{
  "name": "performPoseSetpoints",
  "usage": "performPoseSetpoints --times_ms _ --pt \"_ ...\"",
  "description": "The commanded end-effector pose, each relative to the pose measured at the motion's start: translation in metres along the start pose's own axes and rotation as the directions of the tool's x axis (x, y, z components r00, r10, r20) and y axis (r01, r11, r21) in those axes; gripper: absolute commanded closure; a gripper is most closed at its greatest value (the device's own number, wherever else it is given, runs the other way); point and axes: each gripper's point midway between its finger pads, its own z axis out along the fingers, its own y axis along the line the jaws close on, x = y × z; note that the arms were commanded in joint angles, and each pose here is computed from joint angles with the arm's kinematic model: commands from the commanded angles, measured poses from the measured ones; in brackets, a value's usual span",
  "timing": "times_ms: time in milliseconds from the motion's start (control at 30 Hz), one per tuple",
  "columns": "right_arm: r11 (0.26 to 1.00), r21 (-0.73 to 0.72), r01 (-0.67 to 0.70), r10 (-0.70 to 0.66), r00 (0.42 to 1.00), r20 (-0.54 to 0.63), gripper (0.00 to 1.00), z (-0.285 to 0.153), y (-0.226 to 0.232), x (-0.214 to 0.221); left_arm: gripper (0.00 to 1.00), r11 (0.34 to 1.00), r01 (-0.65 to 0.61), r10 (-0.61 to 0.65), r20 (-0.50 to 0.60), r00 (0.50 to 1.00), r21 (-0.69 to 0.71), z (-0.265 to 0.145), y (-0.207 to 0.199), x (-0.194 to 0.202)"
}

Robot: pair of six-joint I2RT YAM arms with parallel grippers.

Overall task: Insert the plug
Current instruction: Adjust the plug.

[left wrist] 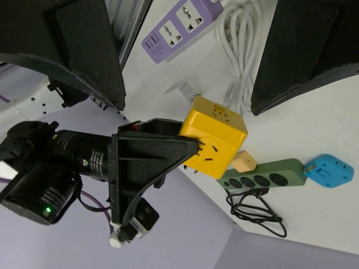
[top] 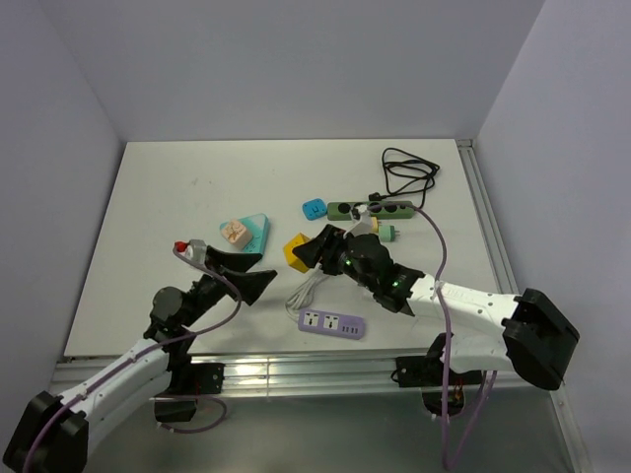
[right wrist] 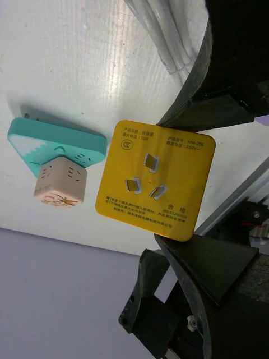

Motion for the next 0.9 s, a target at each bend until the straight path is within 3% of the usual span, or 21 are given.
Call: performPoseSetpoints --times_ms 0,333,867 --pt "0.994 -0.100 -0.035 0.038 0.999 0.026 0.85 -0.010 0.037 -0.023 0.00 0.992 -0.122 0.121 0.028 0.992 0.017 -0.002 0.002 0.006" --pt "0.994 -0.108 -0.029 0.033 0.999 0.034 0.86 -0.024 0.051 -0.036 0.01 0.965 -0.260 0.259 0.027 0.966 0.048 0.007 0.003 0.015" --pt "0.982 -0.185 -0.048 0.047 0.999 -0.010 0.87 -0.024 0.070 -0.032 0.01 0.938 -0.324 0.321 0.042 0.946 0.122 0.024 -0.015 0.013"
